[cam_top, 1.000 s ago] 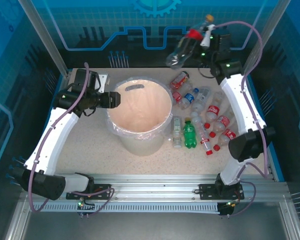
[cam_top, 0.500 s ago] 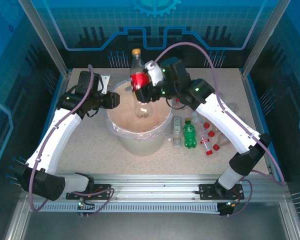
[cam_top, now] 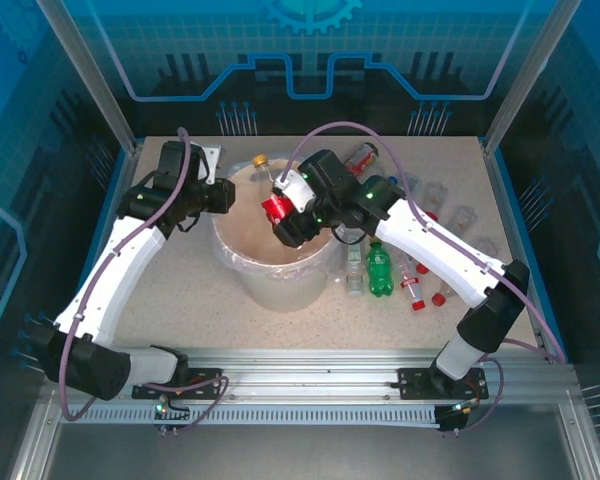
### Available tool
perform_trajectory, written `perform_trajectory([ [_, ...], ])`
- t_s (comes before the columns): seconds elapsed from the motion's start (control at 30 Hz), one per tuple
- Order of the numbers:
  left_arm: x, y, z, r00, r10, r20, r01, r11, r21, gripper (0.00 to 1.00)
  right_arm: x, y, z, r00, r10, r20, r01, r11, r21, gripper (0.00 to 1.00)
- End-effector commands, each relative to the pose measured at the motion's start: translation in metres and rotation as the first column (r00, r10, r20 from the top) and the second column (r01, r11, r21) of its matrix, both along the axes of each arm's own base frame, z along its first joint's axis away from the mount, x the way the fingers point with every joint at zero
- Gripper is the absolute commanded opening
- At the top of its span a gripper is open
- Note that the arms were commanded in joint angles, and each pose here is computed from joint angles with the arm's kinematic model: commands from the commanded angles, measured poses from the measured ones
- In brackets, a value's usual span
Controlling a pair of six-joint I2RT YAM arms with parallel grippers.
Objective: Put the plastic bottles in the bin
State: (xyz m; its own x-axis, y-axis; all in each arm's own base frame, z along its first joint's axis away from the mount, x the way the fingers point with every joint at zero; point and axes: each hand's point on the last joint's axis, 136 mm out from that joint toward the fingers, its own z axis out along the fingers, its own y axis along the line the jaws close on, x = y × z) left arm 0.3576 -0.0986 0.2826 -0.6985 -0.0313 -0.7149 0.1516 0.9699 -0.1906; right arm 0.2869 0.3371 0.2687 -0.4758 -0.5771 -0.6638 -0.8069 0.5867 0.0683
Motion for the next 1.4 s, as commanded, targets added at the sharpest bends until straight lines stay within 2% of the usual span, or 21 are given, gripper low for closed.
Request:
perform_trajectory([
  [0.0, 0.011, 0.000, -0.006, 1.000, 0.021, 0.020, -0.021, 1.000, 0.005, 0.22, -0.002, 0.003, -0.032, 0.999, 0.038, -0.011, -0.039, 0.996, -0.085, 0.67],
  [0.1, 0.014, 0.000, -0.007, 0.999, 0.022, 0.030, -0.022, 1.000, 0.004, 0.18, 0.001, 0.005, -0.047, 0.999, 0.048, -0.017, -0.049, 0.993, -0.106, 0.69],
  [0.23, 0.018, -0.002, -0.002, 0.999, 0.021, 0.049, -0.020, 1.000, -0.005, 0.13, 0.004, 0.008, -0.056, 0.998, 0.059, -0.007, -0.059, 0.992, -0.110, 0.79],
  [0.5, 0.021, 0.000, -0.002, 0.998, 0.023, 0.062, -0.024, 1.000, 0.006, 0.07, 0.007, 0.009, -0.046, 0.997, 0.069, 0.020, -0.066, 0.992, -0.105, 0.96],
  [0.53, 0.021, -0.001, -0.003, 0.998, 0.020, 0.066, -0.020, 1.000, 0.008, 0.07, 0.006, 0.009, -0.042, 0.997, 0.069, 0.027, -0.066, 0.993, -0.100, 1.00],
  [0.8, 0.022, 0.000, 0.002, 0.995, 0.015, 0.098, -0.016, 1.000, 0.008, 0.01, 0.005, 0.009, 0.022, 0.992, 0.044, 0.118, -0.046, 0.999, 0.018, 1.00],
  [0.9, 0.023, 0.000, 0.002, 0.995, 0.018, 0.094, -0.019, 1.000, 0.007, 0.00, 0.012, 0.000, 0.058, 0.983, -0.044, 0.177, 0.030, 0.996, 0.081, 1.00],
  [1.0, 0.023, -0.001, 0.001, 0.994, 0.020, 0.103, -0.020, 1.000, 0.000, 0.00, 0.027, -0.025, 0.089, 0.957, -0.204, 0.207, 0.176, 0.973, 0.147, 1.00],
  [1.1, 0.021, 0.000, -0.002, 0.994, 0.022, 0.108, -0.023, 1.000, 0.003, 0.00, 0.042, -0.069, 0.106, 0.895, -0.389, 0.218, 0.356, 0.918, 0.176, 1.00],
  [1.2, 0.017, 0.002, -0.007, 0.994, 0.024, 0.103, -0.025, 1.000, 0.004, 0.00, 0.059, -0.136, 0.099, 0.791, -0.595, 0.147, 0.574, 0.803, 0.162, 1.00],
  [1.27, 0.015, 0.003, -0.011, 0.994, 0.035, 0.099, -0.035, 0.999, -0.004, 0.00, 0.065, -0.185, 0.080, 0.696, -0.712, 0.096, 0.703, 0.702, 0.114, 0.99],
  [1.37, 0.013, 0.002, -0.013, 0.995, 0.037, 0.090, -0.036, 0.999, -0.011, 0.00, 0.055, -0.275, 0.037, 0.487, -0.872, 0.043, 0.873, 0.486, -0.033, 0.99],
])
